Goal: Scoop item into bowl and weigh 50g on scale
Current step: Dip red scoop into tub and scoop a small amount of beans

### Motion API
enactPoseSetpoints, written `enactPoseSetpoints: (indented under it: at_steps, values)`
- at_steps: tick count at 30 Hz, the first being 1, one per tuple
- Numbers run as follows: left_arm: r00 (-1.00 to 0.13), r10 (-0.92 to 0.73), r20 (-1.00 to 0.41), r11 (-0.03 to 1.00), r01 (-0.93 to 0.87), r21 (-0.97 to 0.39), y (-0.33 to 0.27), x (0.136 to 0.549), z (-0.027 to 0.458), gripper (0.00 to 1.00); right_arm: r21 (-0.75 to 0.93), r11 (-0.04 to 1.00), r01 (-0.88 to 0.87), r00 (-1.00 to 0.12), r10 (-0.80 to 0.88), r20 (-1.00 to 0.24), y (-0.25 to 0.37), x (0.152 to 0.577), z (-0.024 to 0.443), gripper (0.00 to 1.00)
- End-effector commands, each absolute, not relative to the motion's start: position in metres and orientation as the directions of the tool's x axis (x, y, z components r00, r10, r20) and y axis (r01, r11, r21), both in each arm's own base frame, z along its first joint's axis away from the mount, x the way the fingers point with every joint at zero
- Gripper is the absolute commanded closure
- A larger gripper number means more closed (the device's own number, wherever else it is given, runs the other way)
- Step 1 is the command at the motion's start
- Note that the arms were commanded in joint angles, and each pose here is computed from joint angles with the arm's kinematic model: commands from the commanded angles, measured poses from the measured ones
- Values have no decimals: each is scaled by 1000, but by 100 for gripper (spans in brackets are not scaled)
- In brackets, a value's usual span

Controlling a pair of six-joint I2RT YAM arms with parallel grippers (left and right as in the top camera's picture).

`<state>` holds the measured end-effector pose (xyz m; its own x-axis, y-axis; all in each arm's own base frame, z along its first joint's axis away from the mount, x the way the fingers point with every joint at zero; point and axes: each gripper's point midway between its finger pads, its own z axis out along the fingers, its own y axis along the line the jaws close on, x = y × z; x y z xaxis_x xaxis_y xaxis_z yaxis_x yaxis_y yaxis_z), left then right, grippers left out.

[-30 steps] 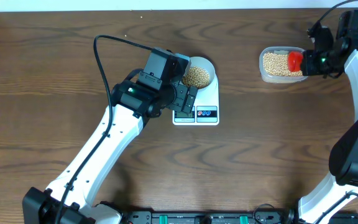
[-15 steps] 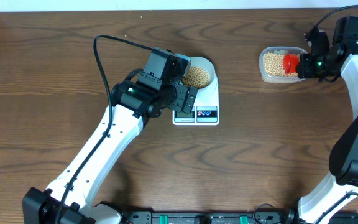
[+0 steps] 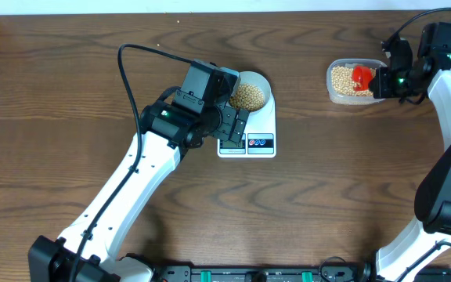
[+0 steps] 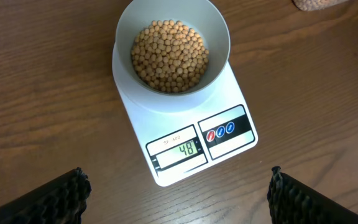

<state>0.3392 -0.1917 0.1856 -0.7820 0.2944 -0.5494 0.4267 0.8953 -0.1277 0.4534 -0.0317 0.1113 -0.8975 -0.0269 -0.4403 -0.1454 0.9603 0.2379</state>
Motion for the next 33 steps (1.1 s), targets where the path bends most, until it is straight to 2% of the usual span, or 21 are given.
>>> enactPoseSetpoints:
  at_steps: [1,10,22,33]
  values:
    - [-779,288,-557,896,425,-130,-190,338,190,6,271,949,-159,-894,-22,-448,-21,453,114,99]
    - [-779,288,-557,896,425,-130,-190,338,190,6,392,899,-196,-875,20,-483,-13,455,127,99]
    - [-779,288,-557,896,425,-130,-190,338,190,6,526,832,-177,-863,126,-489,-33,447,142,99]
    - [-779,288,-557,896,425,-130,-190,338,190,6,637,731,-243,-837,173,-519,-28,443,164,99]
